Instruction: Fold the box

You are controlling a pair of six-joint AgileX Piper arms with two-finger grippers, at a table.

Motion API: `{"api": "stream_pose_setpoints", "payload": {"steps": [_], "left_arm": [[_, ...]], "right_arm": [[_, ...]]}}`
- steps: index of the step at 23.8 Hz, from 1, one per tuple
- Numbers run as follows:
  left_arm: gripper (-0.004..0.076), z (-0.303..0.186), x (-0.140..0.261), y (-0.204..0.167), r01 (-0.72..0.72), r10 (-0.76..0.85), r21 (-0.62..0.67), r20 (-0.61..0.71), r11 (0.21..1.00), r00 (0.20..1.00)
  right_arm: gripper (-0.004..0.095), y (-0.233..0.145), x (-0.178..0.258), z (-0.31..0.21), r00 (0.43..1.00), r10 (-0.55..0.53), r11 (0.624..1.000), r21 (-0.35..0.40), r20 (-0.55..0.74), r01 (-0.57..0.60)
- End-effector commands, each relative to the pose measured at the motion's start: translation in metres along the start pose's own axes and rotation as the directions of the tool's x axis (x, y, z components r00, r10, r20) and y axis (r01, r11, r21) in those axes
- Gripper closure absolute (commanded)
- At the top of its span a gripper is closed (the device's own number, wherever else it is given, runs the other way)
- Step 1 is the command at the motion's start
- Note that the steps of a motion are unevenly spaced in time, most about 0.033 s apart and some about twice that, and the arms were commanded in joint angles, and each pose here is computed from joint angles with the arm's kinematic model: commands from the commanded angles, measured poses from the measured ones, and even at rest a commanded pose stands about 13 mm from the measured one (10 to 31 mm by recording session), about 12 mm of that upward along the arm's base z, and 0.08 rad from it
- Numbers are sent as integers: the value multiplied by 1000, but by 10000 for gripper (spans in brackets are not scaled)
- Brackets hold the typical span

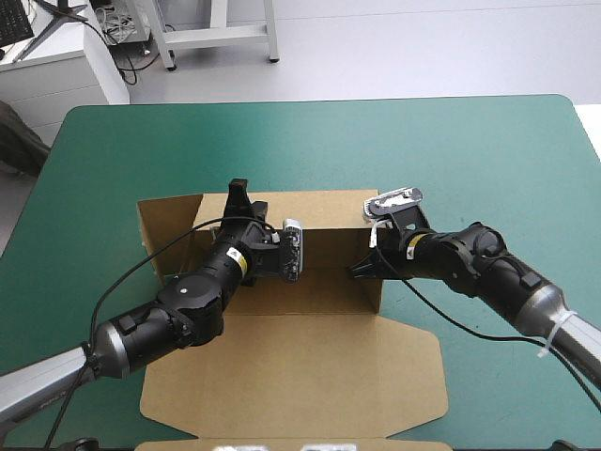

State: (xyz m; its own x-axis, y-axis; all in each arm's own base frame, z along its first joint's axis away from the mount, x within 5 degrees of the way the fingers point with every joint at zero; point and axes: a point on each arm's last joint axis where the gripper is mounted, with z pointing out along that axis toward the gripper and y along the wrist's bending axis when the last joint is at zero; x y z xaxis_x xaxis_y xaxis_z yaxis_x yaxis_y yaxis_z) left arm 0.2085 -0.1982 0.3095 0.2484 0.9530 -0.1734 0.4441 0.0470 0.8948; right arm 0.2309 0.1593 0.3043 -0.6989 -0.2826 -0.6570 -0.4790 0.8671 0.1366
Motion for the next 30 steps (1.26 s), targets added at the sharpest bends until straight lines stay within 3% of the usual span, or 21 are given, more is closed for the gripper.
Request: {"api": "stream_pose_setpoints", "payload": {"steps": [1,9,13,15,19,26,30], "left_arm": [[734,-8,-5,10,37,-35,-28,60,999,998],[696,-25,-20,7,-4,8,-48,89,999,996],[569,-35,-26,8,-24,31,-70,107,997,994],[445,-41,-27,9,-26,35,-81,104,996,994],[293,-53,-29,10,-19,28,-96,101,995,994],[293,-81,-37,8,67,-53,-100,142,993,988],[293,-88,-27,26,136,-116,-142,140,980,983]], "right_arm": [[913,8,-17,-12,990,40,998,-49,137,-34],[913,8,-22,-7,978,89,995,-59,188,-79],[913,8,-23,4,980,90,995,-53,179,-82],[913,7,-23,16,980,92,995,-50,177,-84],[913,7,-26,27,974,99,995,-52,203,-90],[913,5,-28,28,973,94,996,-29,209,-90],[913,0,-38,12,990,79,995,50,116,-85]]}}
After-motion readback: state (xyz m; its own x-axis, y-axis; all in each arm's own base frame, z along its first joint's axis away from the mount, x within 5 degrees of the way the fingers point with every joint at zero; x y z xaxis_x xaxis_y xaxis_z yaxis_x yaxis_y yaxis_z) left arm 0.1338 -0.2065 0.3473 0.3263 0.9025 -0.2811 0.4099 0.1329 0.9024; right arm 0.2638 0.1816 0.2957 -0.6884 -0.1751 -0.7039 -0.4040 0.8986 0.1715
